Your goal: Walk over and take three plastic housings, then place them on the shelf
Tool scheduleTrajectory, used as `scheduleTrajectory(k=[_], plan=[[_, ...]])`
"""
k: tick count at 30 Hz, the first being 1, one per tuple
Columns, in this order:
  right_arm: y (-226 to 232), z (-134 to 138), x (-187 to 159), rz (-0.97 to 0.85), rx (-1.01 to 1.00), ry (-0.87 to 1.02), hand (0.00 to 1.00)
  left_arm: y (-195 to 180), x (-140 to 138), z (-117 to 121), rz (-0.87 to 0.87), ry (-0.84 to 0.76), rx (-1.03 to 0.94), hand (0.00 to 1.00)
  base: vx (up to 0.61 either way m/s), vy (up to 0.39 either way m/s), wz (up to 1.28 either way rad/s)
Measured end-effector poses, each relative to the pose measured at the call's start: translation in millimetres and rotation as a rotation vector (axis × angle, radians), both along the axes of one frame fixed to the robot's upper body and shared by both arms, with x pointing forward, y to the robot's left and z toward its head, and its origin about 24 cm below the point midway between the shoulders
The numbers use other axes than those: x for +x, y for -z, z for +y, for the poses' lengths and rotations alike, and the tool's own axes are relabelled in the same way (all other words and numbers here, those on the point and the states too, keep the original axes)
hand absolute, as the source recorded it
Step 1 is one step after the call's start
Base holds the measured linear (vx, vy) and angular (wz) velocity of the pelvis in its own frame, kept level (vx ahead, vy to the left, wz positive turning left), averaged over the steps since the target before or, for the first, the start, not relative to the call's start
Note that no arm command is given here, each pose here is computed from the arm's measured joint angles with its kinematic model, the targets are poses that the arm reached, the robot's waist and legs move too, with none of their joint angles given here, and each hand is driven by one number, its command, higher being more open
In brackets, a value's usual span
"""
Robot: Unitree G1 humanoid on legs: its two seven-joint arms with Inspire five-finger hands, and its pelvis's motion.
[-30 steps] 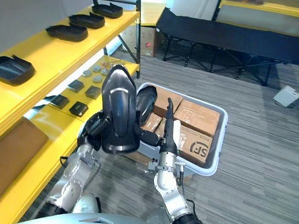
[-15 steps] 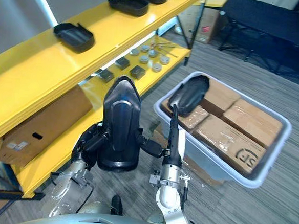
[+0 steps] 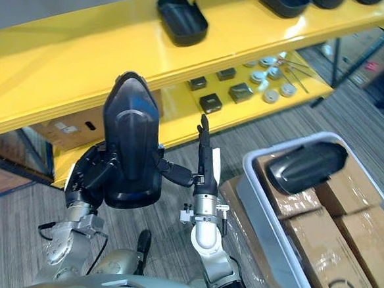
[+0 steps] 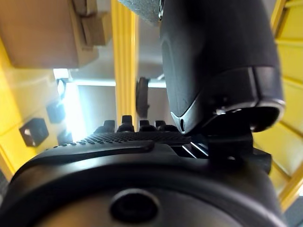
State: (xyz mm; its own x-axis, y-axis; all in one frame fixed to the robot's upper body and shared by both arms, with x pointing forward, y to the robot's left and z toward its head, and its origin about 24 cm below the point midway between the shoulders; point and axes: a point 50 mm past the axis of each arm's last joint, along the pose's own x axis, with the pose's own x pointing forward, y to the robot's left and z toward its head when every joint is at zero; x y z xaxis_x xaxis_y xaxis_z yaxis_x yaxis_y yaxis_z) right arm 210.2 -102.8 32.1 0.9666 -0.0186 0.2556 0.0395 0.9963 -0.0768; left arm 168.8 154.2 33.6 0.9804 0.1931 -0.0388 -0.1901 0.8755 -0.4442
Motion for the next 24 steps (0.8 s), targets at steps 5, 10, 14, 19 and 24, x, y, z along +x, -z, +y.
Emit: scheduleTrajectory(k=[5, 10, 14, 19, 24], plan=[[-1.8, 11.6, 4.0, -0.038, -0.031, -0.042, 1.00, 3.5, -6.8, 9.2, 0.010, -0.043, -0.007, 0.00, -0.02, 0.047, 0.49], [-13.3, 22.1, 14.8, -0.117, -0.042, -0.076, 1.00, -7.9, -5.8, 17.8, -0.073, -0.093, 0.045, 0.00, -0.05, 0.123, 0.12], [-27.0, 28.3, 21.0, -0.186, -0.015, -0.078, 1.00, -24.0, -1.4, 24.7, -0.177, -0.100, 0.098, 0.00, 0.06, 0.182, -0.10], [-41.8, 17.4, 24.4, -0.242, 0.019, -0.031, 1.00, -44.6, 17.4, 22.0, -0.300, -0.038, 0.183, 0.00, 0.16, 0.207, 0.37], [-72.9, -7.7, 26.1, -0.383, 0.038, 0.027, 1.00, -76.2, 41.1, 9.3, -0.480, 0.031, 0.219, 0.00, 0.25, 0.077, 0.59]])
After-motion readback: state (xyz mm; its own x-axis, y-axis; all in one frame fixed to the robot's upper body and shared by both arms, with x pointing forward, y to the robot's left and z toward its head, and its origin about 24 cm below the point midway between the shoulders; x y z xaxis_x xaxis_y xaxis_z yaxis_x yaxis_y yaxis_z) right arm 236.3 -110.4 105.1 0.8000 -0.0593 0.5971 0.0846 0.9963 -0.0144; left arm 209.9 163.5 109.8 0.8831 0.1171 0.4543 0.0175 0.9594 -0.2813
